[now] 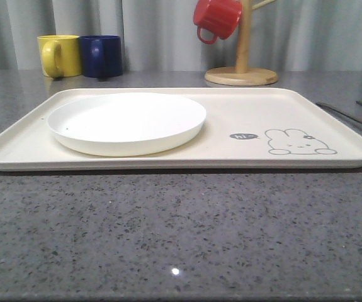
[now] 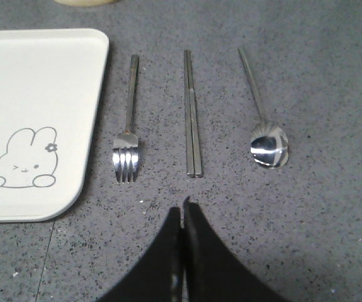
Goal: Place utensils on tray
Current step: 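Raise the left gripper away from the plate, then lower the right gripper and grasp the silver fork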
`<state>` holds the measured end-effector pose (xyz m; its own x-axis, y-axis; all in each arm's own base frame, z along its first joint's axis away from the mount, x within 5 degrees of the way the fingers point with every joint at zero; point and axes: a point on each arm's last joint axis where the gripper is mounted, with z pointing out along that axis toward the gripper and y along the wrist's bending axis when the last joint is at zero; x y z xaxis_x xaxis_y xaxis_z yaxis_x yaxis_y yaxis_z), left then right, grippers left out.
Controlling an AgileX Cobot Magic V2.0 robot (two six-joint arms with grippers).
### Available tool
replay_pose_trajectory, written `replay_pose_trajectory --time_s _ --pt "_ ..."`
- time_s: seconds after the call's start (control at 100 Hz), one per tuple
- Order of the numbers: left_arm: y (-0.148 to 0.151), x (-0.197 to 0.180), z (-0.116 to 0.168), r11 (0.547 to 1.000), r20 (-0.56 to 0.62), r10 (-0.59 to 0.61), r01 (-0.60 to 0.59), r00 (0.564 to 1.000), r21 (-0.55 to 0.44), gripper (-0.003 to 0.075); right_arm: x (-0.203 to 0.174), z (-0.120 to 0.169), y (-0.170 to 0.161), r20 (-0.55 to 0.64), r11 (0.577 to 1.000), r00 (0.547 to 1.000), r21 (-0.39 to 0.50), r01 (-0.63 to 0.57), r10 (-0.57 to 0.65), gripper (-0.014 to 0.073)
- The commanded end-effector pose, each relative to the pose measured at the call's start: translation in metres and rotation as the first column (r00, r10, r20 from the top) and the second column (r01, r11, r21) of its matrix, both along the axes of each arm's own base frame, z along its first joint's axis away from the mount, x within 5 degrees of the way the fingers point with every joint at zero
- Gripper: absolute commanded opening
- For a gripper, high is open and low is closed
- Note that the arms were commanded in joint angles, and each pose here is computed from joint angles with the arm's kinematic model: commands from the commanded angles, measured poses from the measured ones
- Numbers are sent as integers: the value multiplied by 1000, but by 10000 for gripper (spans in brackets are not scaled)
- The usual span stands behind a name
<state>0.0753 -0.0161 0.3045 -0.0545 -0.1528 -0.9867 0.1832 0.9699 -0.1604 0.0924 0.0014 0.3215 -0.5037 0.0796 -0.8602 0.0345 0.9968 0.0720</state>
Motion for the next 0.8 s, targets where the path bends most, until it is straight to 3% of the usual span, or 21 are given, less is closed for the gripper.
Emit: replay_pose_trajectory --time_s 0.0,0.27,0.36,0.56,0.62,0.79 --pt "3 0 14 999 77 34 -32 996 -25 -19 22 24 1 -7 1000 1000 -3 3 -3 -69" --pt "3 0 14 999 77 34 -32 996 -25 -19 68 33 3 -134 1000 991 -10 5 -7 -53" --pt "3 0 14 999 77 34 -32 996 -25 -19 75 26 3 -189 1000 982 -11 6 -8 43" --pt "3 0 14 999 77 34 -32 996 -25 -19 79 18 4 -261 1000 965 -7 7 -9 387" --pt "3 0 14 999 77 34 -32 996 -25 -19 80 19 4 -260 1000 966 -8 6 -8 425" --pt "3 0 14 999 77 34 -32 996 -25 -19 91 27 8 -282 999 959 -18 -34 28 424"
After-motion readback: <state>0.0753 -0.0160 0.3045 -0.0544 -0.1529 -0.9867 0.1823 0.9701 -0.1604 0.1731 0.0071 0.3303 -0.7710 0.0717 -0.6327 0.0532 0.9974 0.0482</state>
